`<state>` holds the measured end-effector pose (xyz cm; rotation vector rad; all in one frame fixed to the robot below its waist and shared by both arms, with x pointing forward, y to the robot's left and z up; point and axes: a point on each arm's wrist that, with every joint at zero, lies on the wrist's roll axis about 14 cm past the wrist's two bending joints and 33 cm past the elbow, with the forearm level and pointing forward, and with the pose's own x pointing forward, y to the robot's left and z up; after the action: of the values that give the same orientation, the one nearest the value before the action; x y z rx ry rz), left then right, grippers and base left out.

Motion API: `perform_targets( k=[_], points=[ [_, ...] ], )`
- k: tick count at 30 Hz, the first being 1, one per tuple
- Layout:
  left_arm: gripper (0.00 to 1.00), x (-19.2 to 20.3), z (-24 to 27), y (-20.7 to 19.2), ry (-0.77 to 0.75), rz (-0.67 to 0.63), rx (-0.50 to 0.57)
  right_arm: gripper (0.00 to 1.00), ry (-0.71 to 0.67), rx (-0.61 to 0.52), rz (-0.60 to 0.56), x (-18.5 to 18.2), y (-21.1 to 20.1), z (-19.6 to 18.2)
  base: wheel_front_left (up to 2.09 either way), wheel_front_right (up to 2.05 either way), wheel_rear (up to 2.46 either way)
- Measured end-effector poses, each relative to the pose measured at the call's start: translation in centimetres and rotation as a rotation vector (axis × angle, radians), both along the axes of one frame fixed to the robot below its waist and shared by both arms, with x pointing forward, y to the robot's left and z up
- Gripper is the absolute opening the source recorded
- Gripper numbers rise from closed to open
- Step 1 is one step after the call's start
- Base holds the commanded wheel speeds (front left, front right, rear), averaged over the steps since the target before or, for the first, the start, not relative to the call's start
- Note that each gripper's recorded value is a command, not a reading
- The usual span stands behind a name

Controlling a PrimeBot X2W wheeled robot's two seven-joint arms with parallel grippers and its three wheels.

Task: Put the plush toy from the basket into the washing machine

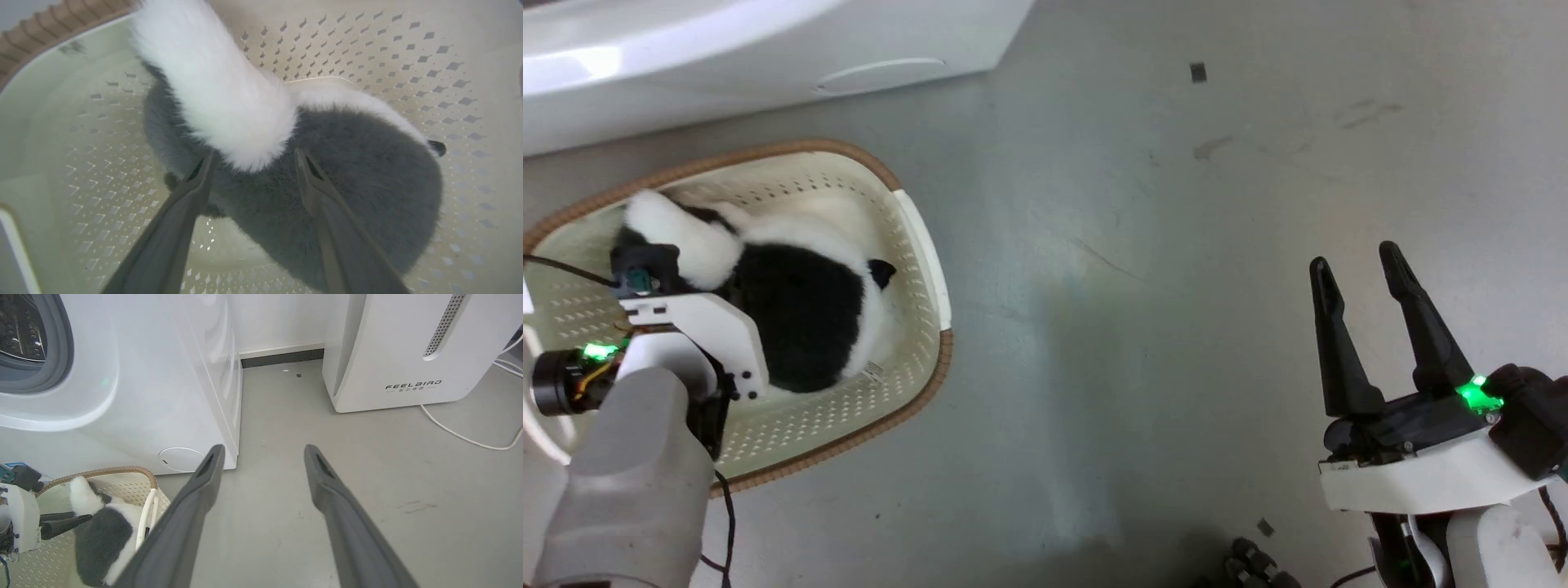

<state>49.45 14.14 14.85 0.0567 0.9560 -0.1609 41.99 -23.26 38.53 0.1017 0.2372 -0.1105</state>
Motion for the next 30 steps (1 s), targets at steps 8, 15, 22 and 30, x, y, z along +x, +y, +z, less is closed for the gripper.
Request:
perform_targets(
  k=[8,15,22,30],
  points=[
    [1.00,1.1,-3.1,-0.4,0.029,-0.034,0.020,1.00,0.031,-0.016,-0.031,0.0,-1.2,-1.6,0.00,0.00,0.00],
    [1.00,1.8,-5.0,-1.0,0.046,-0.025,0.014,1.00,0.046,-0.021,-0.040,0.3,-1.6,-2.7,0.00,0.00,0.00],
    [0.00,2.0,-5.8,-2.0,0.031,-0.064,-0.024,1.00,0.054,-0.013,-0.033,0.6,-1.3,-3.5,0.00,0.00,0.00],
    [0.00,1.9,-4.3,-2.2,-0.009,-0.059,-0.045,1.00,0.028,-0.010,-0.016,1.0,-0.8,-2.7,0.00,0.00,0.00]
  ],
)
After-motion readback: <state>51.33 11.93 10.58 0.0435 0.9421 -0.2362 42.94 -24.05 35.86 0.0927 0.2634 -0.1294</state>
